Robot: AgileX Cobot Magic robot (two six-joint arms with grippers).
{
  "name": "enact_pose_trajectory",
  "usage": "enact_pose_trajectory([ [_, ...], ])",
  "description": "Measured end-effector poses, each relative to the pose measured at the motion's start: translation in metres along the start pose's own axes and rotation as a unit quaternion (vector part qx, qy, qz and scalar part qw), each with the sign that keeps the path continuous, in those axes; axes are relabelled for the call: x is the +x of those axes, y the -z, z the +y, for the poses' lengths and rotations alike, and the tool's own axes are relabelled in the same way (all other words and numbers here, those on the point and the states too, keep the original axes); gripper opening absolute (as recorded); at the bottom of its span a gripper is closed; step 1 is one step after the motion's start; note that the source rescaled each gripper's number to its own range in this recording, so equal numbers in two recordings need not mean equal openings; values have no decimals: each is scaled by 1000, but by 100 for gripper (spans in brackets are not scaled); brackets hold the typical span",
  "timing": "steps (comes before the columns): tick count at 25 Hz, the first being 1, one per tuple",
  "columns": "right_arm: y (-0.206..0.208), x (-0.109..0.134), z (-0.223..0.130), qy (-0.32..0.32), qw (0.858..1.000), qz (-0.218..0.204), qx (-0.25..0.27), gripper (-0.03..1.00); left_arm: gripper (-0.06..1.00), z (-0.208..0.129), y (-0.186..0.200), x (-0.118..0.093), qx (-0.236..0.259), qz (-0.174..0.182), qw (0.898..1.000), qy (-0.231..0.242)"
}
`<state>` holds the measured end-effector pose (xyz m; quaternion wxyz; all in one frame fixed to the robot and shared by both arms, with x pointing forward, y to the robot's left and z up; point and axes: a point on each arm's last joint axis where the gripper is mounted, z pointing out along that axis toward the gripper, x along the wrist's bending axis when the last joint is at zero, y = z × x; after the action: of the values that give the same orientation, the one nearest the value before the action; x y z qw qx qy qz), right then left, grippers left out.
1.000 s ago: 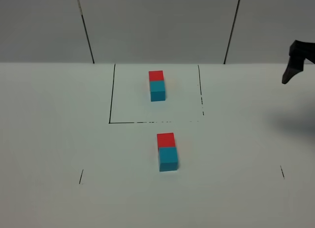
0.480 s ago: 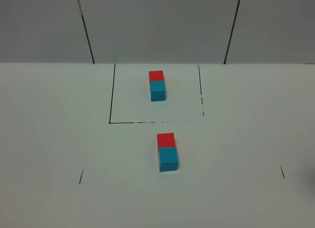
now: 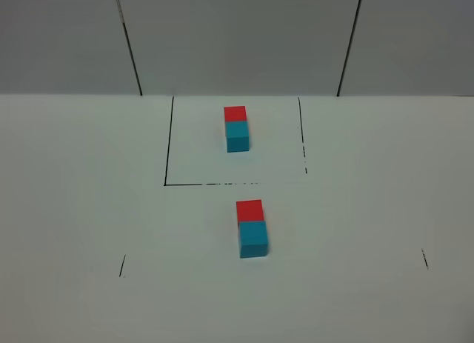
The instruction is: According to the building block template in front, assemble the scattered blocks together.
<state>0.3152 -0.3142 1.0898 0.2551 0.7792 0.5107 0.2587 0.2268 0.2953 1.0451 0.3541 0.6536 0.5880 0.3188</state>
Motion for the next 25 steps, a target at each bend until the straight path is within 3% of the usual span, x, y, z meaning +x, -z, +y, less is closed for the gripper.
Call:
enact_pose_trajectory([
  [15,42,-17,-69,36,985,15,-167,100,63,0,0,0,0,0,1000,0],
  [25,30,-18,-86,77,981,27,-174,100,63,0,0,0,0,0,1000,0],
])
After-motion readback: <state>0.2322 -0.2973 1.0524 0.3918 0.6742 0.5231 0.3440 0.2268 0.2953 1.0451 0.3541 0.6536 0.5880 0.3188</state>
